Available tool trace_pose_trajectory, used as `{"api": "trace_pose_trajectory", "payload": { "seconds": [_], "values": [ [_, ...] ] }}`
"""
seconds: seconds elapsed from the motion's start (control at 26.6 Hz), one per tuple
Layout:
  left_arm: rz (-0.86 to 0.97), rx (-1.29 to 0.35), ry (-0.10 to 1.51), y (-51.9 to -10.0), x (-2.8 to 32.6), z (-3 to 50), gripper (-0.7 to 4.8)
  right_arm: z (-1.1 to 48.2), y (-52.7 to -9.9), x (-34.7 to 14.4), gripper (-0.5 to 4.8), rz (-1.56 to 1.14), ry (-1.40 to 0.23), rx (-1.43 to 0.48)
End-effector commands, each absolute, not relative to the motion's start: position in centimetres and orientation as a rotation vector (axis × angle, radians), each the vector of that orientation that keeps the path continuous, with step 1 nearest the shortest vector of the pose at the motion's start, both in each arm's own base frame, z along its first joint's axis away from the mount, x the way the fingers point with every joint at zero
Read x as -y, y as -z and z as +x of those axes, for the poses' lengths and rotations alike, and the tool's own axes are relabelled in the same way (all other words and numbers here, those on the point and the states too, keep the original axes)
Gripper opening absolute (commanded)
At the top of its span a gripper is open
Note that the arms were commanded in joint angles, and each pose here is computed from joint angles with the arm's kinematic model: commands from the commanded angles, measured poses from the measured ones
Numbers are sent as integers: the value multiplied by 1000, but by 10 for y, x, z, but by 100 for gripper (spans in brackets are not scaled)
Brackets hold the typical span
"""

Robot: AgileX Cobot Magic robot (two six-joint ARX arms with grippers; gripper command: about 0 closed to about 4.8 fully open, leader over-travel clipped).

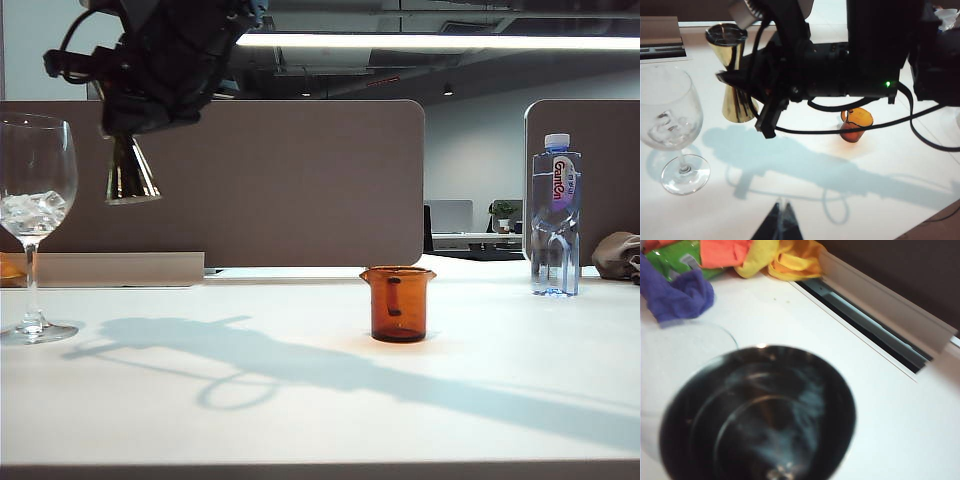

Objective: Pick up the small amber measuring cup and pour the water in it into the jigger, then pick up the jigger and pour the water in it into the wine glass.

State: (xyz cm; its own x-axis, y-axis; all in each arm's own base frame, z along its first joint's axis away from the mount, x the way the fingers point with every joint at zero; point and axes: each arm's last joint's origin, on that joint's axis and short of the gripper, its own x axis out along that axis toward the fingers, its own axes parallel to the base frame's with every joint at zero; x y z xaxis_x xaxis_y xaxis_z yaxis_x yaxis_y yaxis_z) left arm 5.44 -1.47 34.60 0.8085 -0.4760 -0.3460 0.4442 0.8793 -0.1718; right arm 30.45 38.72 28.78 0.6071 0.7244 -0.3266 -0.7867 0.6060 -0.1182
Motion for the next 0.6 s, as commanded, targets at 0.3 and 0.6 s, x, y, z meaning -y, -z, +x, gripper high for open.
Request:
{"api": "trace_pose_trajectory", "payload": {
  "seconds": [0.3,0.6],
  "values": [
    [-81,-377,496,-348,15,54,-2,314,-308,-389,-1,-240,-880,-215],
    [-81,-377,496,-348,15,54,-2,317,-310,-387,-1,-261,-875,-220]
  ]
}}
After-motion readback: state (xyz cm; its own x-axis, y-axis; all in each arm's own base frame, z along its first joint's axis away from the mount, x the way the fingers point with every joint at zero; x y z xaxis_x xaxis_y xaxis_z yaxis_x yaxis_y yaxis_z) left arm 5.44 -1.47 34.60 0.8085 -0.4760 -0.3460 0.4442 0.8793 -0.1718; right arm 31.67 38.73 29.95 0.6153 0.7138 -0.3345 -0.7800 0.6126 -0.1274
